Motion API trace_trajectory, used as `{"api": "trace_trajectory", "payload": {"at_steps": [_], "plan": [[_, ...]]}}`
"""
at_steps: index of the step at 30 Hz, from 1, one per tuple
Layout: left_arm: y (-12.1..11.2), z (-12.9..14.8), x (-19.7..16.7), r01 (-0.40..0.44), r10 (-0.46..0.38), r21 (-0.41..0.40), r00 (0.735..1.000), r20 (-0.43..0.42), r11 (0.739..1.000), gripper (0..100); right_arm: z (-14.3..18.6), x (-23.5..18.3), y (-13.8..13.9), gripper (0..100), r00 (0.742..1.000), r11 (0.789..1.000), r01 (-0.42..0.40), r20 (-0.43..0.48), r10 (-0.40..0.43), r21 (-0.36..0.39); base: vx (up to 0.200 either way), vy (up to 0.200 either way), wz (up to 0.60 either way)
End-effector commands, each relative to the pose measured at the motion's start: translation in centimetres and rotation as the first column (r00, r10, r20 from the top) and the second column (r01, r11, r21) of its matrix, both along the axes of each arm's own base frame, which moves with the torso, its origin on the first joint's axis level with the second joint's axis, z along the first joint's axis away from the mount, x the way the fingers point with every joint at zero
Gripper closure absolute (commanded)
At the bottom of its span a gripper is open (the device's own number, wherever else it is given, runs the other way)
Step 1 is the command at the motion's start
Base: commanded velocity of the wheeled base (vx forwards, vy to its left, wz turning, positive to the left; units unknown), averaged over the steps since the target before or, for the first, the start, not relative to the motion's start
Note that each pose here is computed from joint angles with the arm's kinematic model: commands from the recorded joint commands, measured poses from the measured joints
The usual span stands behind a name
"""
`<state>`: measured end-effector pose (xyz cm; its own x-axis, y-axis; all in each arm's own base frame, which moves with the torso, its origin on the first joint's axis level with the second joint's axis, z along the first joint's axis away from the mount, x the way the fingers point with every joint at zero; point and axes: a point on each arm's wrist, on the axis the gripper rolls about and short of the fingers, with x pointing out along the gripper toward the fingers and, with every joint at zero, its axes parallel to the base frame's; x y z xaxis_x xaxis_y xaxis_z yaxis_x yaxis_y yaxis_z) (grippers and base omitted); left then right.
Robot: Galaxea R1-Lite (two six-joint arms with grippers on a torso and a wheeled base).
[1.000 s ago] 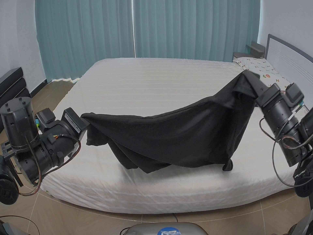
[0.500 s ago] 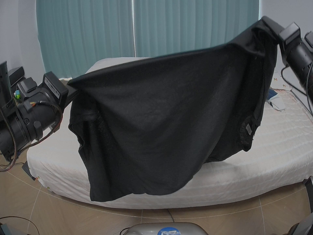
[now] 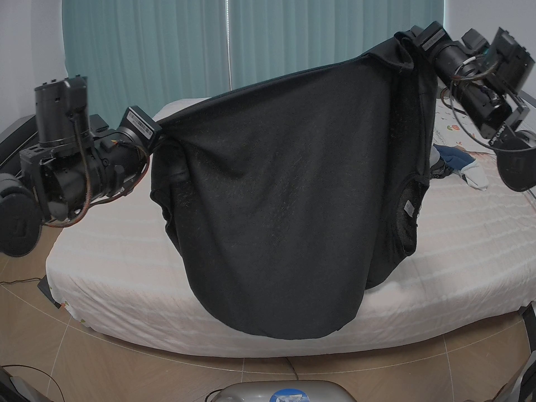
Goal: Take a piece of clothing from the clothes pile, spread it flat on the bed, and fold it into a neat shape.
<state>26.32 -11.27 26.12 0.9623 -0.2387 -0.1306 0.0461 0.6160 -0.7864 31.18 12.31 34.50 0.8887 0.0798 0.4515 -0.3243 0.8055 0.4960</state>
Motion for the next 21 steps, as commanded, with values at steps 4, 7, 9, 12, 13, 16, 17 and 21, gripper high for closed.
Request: {"api": "trace_trajectory", "payload": {"at_steps": [4,7,9,12,13,16,17,21], "plan": [[-1.4,-3.6,5.2,-0.022,0.026,0.043,0.994,-0.105,0.999,100,-5.1,6.0,1.1,100,0.994,0.999,0.027,-0.101,-0.031,-0.041,0.05,0.0,0.0],[-1.7,-4.1,6.5,-0.01,0.015,0.042,0.994,-0.112,0.999,100,-5.8,7.5,1.1,100,0.995,0.998,0.043,-0.083,-0.046,-0.034,0.2,0.0,0.0],[-2.1,-4.7,7.4,-0.007,0.012,0.044,0.993,-0.121,0.999,100,-6.4,8.2,1.2,100,0.996,0.998,0.049,-0.077,-0.051,-0.029,0.2,0.0,0.0],[-2.7,-5.4,8.9,-0.012,0.018,0.055,0.993,-0.118,0.998,100,-7.8,9.1,1.3,100,0.993,0.998,0.052,-0.101,-0.055,-0.037,0.2,0.0,0.0],[-2.9,-5.3,9.3,-0.012,0.018,0.053,0.993,-0.114,0.999,100,-8.2,9.4,1.4,100,0.993,0.998,0.053,-0.103,-0.057,-0.037,0.2,0.0,0.0],[-3.3,-5.5,10.9,-0.016,0.021,0.049,0.994,-0.11,0.999,100,-9.3,10.5,1.2,100,0.991,0.997,0.067,-0.113,-0.071,-0.041,0.2,0.0,0.0],[-3.3,-5.9,11.3,-0.02,0.026,0.052,0.993,-0.116,0.998,100,-9.8,10.8,1.3,100,0.99,0.997,0.065,-0.122,-0.07,-0.045,0.2,0.0,0.0],[-4.2,-8.1,13.6,-0.021,0.03,0.066,0.99,-0.14,0.998,100,-12.2,12.9,1.3,100,0.984,0.995,0.07,-0.158,-0.08,-0.067,0.2,0.0,0.0]]}}
